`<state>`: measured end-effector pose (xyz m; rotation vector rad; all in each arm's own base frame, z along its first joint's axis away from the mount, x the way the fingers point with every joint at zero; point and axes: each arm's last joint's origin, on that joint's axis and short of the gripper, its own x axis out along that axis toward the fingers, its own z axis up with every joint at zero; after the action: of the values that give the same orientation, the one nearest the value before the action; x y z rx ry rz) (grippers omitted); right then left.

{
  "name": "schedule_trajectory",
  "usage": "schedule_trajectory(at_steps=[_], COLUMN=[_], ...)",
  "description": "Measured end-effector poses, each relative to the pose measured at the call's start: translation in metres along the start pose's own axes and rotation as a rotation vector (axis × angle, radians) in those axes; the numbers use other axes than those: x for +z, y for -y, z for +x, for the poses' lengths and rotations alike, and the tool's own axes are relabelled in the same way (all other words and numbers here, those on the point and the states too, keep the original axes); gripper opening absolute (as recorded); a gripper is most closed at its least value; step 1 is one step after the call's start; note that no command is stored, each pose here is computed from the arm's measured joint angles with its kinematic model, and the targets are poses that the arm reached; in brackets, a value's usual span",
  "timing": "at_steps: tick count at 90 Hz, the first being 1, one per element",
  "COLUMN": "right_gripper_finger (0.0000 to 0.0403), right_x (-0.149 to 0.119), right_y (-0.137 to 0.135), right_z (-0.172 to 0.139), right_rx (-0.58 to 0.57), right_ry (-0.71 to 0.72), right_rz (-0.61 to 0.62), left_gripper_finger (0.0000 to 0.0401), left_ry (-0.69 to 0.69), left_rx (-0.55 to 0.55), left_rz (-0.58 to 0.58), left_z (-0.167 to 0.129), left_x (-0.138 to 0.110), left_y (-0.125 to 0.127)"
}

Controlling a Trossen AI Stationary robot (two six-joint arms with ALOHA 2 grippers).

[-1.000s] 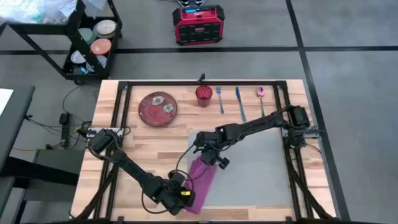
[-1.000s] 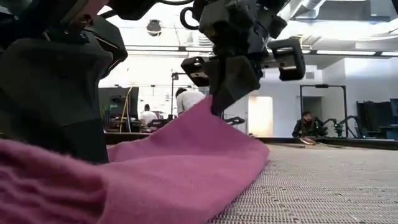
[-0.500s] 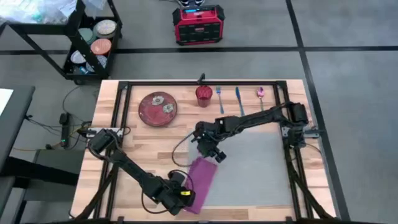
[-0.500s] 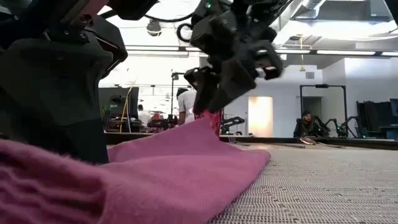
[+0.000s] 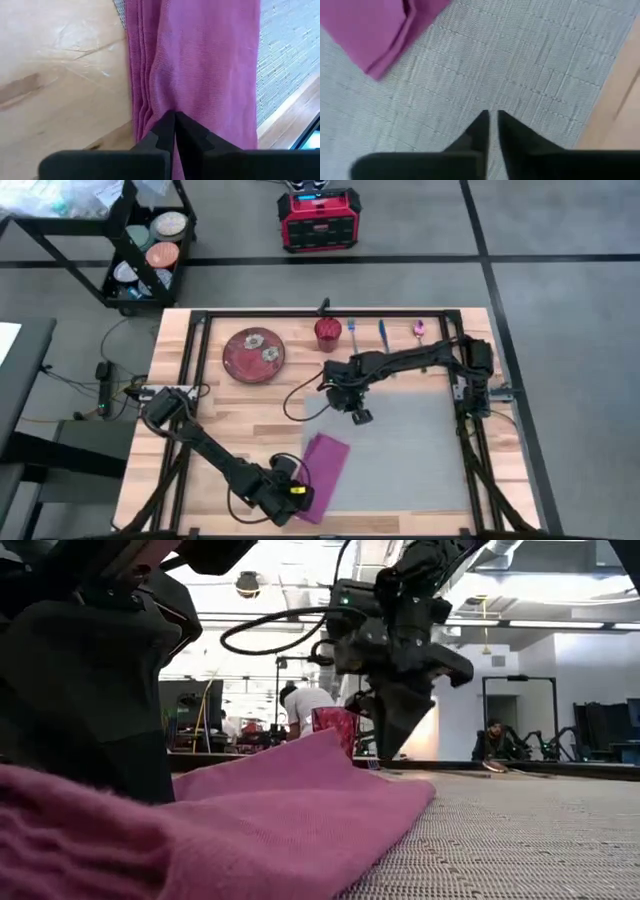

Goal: Set table place
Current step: Fold the purple napkin, then adjust the folded purple napkin

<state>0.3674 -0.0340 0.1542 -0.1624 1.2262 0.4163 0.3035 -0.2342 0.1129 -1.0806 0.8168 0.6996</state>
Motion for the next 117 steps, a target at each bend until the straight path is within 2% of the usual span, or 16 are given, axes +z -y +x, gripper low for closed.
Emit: schedule_trajectory(at_steps=[10,18,26,37,48,62,72,81,91,96,104,109,117], right_gripper_finger=[0.0003,0.0001,0.0001,0.0000,0.0000,0.0000,0.0000,0.0000,0.0000,0.0000,0.0000,0.0000,0.0000], right_x=[-0.011,-0.015,-0.018,-0.016,-0.009,-0.003,-0.002,-0.002,-0.002,-0.002,-0.002,-0.001,-0.001], right_y=[-0.002,-0.003,-0.008,-0.014,-0.019,-0.027,-0.030,-0.030,-0.030,-0.030,-0.030,-0.031,-0.032], right_z=[0.012,0.016,0.019,0.022,0.024,0.027,0.028,0.028,0.028,0.028,0.028,0.028,0.029], right_rx=[-0.012,-0.011,-0.004,-0.004,-0.010,-0.007,-0.003,-0.004,-0.005,-0.005,-0.005,-0.004,-0.003], right_ry=[-0.006,-0.004,-0.012,-0.010,0.028,0.047,0.047,0.046,0.046,0.047,0.047,0.047,0.050], right_rz=[0.020,0.041,0.041,0.042,0.031,0.015,0.004,0.004,0.004,0.004,0.004,0.001,-0.004], left_gripper_finger=[0.0000,0.0000,0.0000,0.0000,0.0000,0.0000,0.0000,0.0000,0.0000,0.0000,0.0000,0.0000,0.0000], left_ry=[-0.004,0.017,0.100,0.209,0.238,0.144,-0.053,-0.226,-0.251,-0.228,-0.131,-0.024,0.134], left_rx=[-0.017,-0.023,-0.074,-0.095,-0.094,-0.153,-0.177,-0.128,-0.014,0.074,0.155,0.119,-0.044], left_rz=[-0.054,-0.172,-0.283,-0.320,-0.324,-0.246,-0.124,-0.017,0.007,-0.008,-0.121,-0.187,-0.247], left_z=[-0.001,-0.001,-0.001,0.006,0.011,-0.007,-0.035,-0.064,-0.098,-0.113,-0.131,-0.135,-0.133], left_x=[-0.002,-0.002,0.000,0.018,0.037,0.050,0.048,0.042,0.039,0.040,0.045,0.049,0.055], left_y=[0.001,0.001,0.002,0.006,0.011,0.028,0.037,0.031,0.015,0.002,-0.012,-0.013,-0.002])
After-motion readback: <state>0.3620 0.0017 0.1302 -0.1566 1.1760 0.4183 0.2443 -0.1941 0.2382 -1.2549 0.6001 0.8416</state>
